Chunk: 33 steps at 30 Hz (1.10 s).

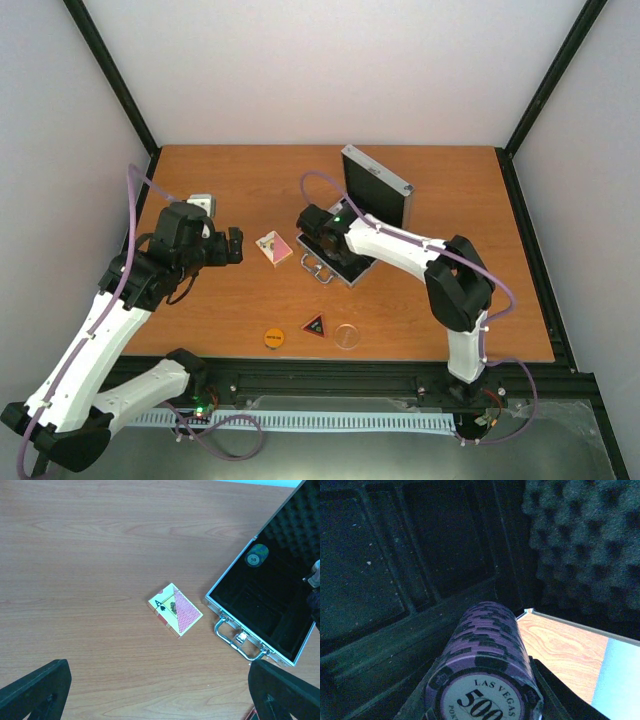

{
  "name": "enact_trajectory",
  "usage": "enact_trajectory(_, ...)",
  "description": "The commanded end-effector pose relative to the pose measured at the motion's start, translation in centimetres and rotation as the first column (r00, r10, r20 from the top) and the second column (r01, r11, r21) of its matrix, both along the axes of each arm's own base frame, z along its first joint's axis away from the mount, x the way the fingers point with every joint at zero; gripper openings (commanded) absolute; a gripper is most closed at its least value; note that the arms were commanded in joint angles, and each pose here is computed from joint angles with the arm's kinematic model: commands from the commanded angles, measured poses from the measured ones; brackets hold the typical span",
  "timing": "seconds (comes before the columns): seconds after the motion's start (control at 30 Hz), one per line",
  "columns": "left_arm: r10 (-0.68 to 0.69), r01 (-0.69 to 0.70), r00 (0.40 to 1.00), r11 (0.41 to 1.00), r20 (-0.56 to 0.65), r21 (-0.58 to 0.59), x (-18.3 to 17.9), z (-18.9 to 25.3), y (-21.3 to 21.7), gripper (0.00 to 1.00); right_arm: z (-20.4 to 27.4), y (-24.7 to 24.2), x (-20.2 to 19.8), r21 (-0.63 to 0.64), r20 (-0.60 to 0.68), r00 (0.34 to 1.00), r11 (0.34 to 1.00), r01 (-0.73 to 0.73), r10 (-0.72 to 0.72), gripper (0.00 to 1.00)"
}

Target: Pack up texas hold em set

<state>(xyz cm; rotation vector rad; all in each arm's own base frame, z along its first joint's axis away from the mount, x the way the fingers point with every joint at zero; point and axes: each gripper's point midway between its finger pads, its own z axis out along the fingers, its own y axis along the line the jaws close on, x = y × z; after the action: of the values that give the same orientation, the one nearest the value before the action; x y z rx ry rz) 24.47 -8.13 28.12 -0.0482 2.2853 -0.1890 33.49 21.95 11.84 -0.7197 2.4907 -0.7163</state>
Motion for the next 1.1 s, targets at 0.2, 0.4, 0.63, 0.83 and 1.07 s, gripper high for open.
enact_trajectory(0.2,0.014,-0.014,1.0,1.0,0.009,-0.006,-0.1,0.4,0.4,1.0,0.8,-1.7,3.2,-0.03,0.098,0.995,0.999,0.02,-0.017,0.15)
enact_trajectory(0.4,0.014,-0.014,1.0,1.0,0.008,-0.003,0.0,0.4,0.3,1.0,-0.2,-2.6,3.9,-0.048,0.084,0.996,0.999,0.025,-0.021,0.15)
enact_trajectory(0.63,0.019,-0.019,1.0,1.0,0.0,0.008,0.2,0.1,0.4,1.0,-1.5,-3.5,4.1,-0.056,0.064,0.997,0.998,0.035,-0.031,0.15)
enact_trajectory(0.83,0.016,-0.016,1.0,1.0,-0.005,0.013,0.4,0.0,0.2,1.0,-2.6,-4.0,4.2,-0.07,0.051,0.998,0.997,0.043,-0.039,0.15)
enact_trajectory(1.07,0.014,-0.014,1.0,1.0,-0.005,0.015,0.6,0.0,0.1,1.0,-4.4,-4.7,4.2,-0.094,0.026,0.999,0.995,0.042,-0.04,0.15)
